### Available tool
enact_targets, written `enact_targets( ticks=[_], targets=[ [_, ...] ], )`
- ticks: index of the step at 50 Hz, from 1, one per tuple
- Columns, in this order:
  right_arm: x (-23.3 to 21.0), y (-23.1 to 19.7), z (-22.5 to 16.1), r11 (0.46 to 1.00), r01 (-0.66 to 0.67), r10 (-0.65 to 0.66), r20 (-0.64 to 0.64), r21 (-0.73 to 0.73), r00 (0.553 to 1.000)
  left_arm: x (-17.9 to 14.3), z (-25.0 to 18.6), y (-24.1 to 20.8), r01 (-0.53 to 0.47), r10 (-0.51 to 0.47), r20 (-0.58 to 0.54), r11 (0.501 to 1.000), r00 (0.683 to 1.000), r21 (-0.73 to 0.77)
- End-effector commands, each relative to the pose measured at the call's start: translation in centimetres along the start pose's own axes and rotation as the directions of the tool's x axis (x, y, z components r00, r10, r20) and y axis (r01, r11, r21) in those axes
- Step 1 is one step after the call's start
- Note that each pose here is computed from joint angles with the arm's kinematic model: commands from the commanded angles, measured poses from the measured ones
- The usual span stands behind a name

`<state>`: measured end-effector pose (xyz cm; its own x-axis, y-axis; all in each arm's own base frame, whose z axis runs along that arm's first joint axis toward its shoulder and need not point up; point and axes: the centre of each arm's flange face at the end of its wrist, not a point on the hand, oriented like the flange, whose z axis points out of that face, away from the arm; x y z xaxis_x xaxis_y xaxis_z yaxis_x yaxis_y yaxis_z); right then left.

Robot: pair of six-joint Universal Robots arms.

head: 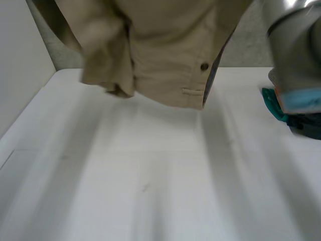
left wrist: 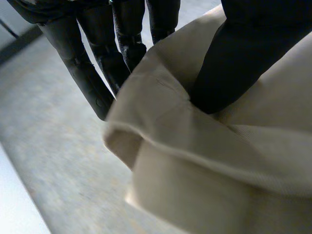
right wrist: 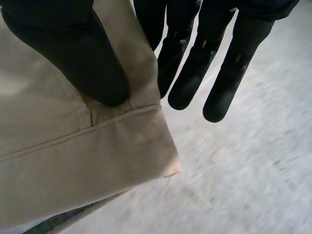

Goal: Fold the laundry.

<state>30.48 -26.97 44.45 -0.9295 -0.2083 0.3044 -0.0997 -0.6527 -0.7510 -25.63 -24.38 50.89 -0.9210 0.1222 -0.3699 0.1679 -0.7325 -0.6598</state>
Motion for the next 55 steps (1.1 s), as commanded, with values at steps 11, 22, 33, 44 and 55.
enact_targets(
  ticks=[11,22,33,44,55],
  targets=[
    [-5.8,13.0,-2.4,0.927,0.025,0.026,0.131,-0.373,0.991,7.7,0.2,19.7,0.007,-0.067,-0.15,0.929,0.986,-0.369],
    [-9.3,25.2,-5.7,0.877,0.09,-0.057,0.084,-0.472,0.995,14.1,-4.7,33.0,-0.032,-0.076,-0.229,0.901,0.97,-0.433],
    [-9.3,26.2,-2.4,0.978,0.15,-0.171,-0.143,-0.147,0.975,13.5,-1.7,34.5,-0.195,0.168,-0.127,0.95,0.978,-0.244],
    [-9.6,26.2,-1.9,0.977,0.148,-0.155,-0.039,-0.155,0.987,13.0,-1.6,32.9,-0.18,0.124,-0.18,0.923,0.976,-0.34],
    [-5.5,20.9,-3.1,0.903,0.076,-0.019,0.137,-0.422,0.99,9.5,-4.2,26.6,-0.191,0.092,-0.197,0.792,0.976,-0.58]
  ],
)
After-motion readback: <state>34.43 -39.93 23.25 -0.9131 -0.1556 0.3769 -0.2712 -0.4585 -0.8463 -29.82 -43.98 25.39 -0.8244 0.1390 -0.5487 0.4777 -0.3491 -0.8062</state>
